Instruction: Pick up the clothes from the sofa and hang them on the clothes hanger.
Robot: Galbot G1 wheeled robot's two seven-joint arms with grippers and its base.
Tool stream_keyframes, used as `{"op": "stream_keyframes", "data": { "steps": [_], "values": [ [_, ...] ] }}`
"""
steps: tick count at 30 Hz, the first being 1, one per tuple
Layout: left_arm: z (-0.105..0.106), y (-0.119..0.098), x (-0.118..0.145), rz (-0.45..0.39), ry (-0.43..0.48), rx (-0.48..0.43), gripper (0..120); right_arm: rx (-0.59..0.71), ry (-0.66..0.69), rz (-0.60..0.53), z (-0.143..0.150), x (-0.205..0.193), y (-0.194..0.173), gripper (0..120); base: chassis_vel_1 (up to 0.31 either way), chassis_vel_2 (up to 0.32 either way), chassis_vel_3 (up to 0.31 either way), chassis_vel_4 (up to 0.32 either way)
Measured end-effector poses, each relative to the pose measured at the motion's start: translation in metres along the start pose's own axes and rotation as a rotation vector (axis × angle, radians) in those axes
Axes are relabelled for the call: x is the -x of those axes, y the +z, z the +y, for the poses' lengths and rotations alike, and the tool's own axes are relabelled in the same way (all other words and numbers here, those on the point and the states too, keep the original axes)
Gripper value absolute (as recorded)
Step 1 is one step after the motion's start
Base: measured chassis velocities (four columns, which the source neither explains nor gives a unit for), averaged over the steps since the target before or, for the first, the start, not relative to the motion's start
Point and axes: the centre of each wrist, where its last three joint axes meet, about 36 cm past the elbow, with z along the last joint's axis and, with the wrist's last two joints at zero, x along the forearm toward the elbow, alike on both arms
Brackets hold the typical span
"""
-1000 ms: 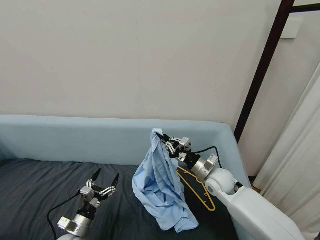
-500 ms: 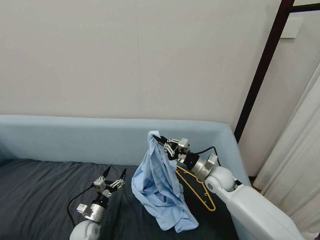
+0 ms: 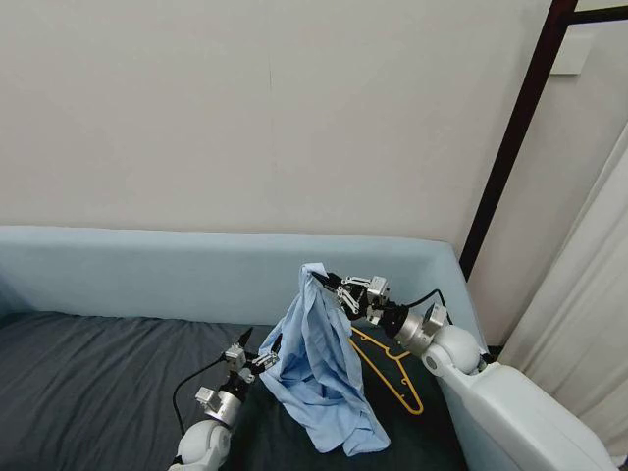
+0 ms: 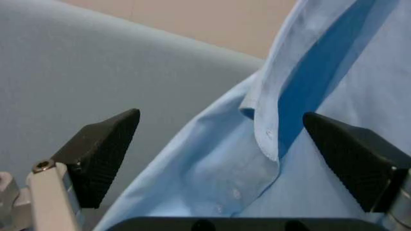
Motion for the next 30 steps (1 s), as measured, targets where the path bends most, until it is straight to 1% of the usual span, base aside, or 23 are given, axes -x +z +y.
{"op": "stream_keyframes", "data": {
  "steps": [4, 5, 7, 8, 9, 12, 13, 17, 18, 20, 24, 25, 29, 30],
  "values": [
    [-0.013, 0.013, 0.011, 0.009, 0.010, -0.011, 100, -0.001, -0.008, -0.003, 0.003, -0.001, -0.002, 0, 0.000, 0.000, 0.000, 0.000],
    [-0.013, 0.013, 0.011, 0.009, 0.010, -0.011, 100, -0.001, -0.008, -0.003, 0.003, -0.001, -0.002, 0, 0.000, 0.000, 0.000, 0.000],
    [-0.016, 0.016, 0.014, 0.008, 0.010, -0.015, 96, -0.001, -0.007, -0.004, 0.003, 0.000, -0.002, 0, 0.000, 0.000, 0.000, 0.000],
    [-0.017, 0.018, 0.014, 0.006, 0.009, -0.016, 92, -0.001, -0.005, -0.006, 0.003, 0.001, -0.002, 0, 0.000, 0.000, 0.000, 0.000],
    [-0.017, 0.018, 0.014, 0.006, 0.009, -0.016, 92, -0.001, -0.005, -0.006, 0.003, 0.001, -0.002, 0, 0.000, 0.000, 0.000, 0.000],
    [-0.016, 0.019, 0.012, 0.007, 0.008, -0.014, 79, -0.002, 0.001, -0.007, 0.003, 0.002, -0.001, 0, 0.000, 0.000, 0.000, 0.000],
    [-0.016, 0.019, 0.012, 0.007, 0.008, -0.014, 79, -0.002, 0.001, -0.007, 0.003, 0.002, -0.001, 0, 0.000, 0.000, 0.000, 0.000],
    [-0.009, 0.019, 0.005, 0.008, 0.007, -0.002, 60, -0.004, 0.013, -0.006, 0.003, 0.000, -0.001, 0, 0.000, 0.000, 0.000, 0.000],
    [-0.009, 0.019, 0.005, 0.008, 0.007, -0.002, 60, -0.004, 0.013, -0.006, 0.003, 0.000, -0.001, 0, 0.000, 0.000, 0.000, 0.000],
    [-0.007, 0.018, 0.003, 0.003, 0.015, 0.005, 52, -0.004, 0.022, -0.006, 0.004, -0.002, -0.001, 0, 0.000, 0.000, 0.000, 0.000],
    [-0.008, 0.020, 0.001, 0.000, 0.026, 0.002, 34, -0.006, 0.038, -0.005, 0.003, -0.004, -0.002, 0, 0.000, 0.000, 0.000, 0.000],
    [-0.008, 0.020, 0.001, 0.000, 0.026, 0.002, 34, -0.006, 0.038, -0.005, 0.003, -0.004, -0.002, 0, 0.000, 0.000, 0.000, 0.000],
    [-0.010, 0.023, -0.003, -0.008, 0.025, 0.002, 15, -0.006, 0.048, -0.006, 0.003, -0.004, -0.002, 0, 0.000, 0.000, 0.000, 0.000],
    [-0.010, 0.023, -0.003, -0.008, 0.025, 0.002, 15, -0.006, 0.048, -0.006, 0.003, -0.004, -0.002, 0, 0.000, 0.000, 0.000, 0.000]
  ]
}}
